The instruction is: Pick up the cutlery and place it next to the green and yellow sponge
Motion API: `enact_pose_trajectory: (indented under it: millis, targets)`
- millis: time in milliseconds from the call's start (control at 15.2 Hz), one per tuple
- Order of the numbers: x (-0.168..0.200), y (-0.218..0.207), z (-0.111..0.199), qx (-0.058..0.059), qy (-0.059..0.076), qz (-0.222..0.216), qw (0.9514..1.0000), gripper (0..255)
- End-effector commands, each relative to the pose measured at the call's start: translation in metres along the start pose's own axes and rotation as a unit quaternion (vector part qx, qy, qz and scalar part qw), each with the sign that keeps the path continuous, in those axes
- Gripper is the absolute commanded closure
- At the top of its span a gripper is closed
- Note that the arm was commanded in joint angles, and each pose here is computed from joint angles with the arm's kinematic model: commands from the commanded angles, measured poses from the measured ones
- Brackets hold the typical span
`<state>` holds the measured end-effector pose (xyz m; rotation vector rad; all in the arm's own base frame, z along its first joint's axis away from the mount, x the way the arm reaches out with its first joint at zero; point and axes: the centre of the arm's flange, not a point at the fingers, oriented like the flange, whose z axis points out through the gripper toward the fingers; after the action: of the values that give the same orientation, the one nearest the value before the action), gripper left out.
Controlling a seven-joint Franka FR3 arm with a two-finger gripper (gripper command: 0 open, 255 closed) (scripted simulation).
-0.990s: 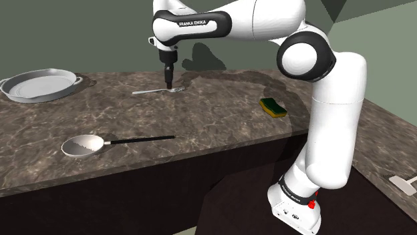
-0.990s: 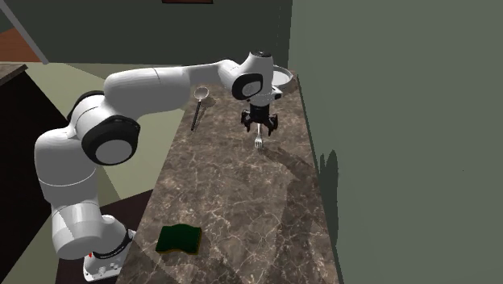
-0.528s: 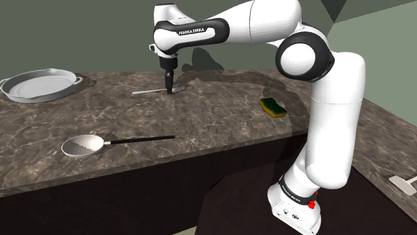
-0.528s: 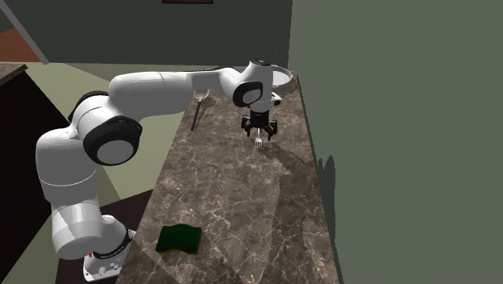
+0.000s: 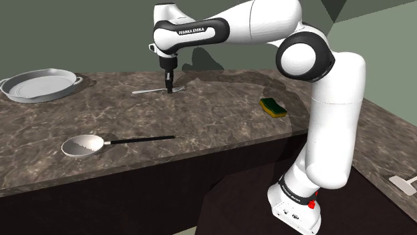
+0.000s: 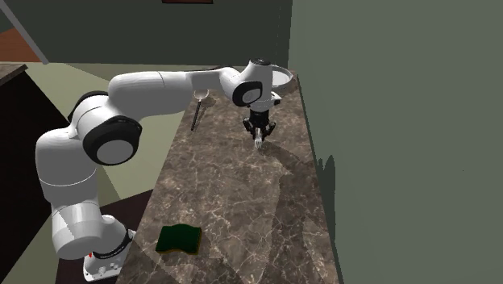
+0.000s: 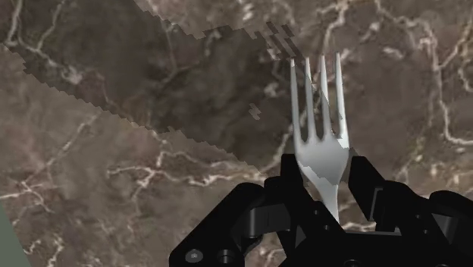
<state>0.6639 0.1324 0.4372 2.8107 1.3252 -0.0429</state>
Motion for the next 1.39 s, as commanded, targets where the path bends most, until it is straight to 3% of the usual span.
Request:
enact_pose_trajectory:
  millis: [0,396,1320]
  targets:
    - [-0.001,0.001,0.003,0.001,-0.002,0.001,1.0,255]
    - [-0.001,0.001,0.002,0.001,-0.002,0.001,1.0,255]
    - [-0.004,0.003,-0.071,0.001,-0.002,0.001,1.0,255]
